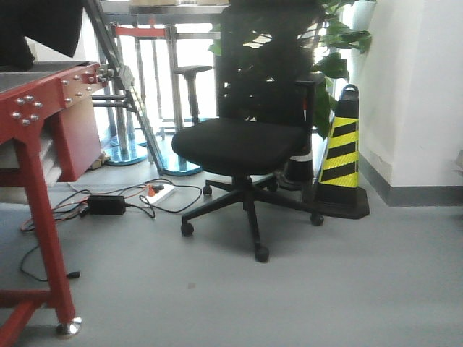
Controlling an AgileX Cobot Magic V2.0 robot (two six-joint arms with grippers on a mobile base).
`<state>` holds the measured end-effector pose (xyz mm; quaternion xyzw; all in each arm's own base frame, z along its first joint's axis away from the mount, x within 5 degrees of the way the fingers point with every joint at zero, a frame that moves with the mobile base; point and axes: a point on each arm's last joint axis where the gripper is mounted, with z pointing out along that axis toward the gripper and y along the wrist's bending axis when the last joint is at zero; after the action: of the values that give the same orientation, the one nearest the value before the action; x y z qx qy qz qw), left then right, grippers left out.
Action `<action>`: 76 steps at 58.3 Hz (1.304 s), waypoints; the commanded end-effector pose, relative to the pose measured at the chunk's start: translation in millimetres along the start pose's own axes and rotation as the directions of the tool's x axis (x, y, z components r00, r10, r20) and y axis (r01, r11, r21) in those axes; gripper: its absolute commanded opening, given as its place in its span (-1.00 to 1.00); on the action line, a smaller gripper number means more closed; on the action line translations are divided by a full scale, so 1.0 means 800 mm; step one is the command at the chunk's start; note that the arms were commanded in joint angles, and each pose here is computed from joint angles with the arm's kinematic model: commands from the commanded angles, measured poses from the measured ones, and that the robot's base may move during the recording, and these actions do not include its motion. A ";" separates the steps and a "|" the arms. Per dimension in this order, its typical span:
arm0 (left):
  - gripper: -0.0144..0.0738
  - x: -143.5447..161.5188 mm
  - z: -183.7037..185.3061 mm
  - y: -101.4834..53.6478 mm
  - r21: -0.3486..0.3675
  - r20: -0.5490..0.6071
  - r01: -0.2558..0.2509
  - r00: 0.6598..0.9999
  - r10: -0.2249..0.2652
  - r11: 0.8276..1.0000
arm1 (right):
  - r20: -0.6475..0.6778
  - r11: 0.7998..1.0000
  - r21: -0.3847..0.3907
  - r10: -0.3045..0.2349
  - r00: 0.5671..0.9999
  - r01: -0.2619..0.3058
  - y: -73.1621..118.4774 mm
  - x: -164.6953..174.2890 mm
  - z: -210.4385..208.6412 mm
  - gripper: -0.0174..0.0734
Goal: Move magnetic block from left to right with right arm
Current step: 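Drive the base toward the black office chair and cone, cube held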
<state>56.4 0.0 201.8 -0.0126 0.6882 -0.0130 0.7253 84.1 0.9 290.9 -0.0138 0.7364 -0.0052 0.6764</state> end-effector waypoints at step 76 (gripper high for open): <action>-0.94 -0.005 0.000 0.000 0.004 0.077 0.007 0.997 -0.008 1.000 | 0.106 1.000 0.008 -0.016 0.994 0.015 -0.001 -0.021 -0.001 0.25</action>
<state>56.4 0.0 201.8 -0.0126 0.6882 -0.0130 0.7253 84.1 0.9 290.9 -0.0138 0.7364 -0.0052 0.6764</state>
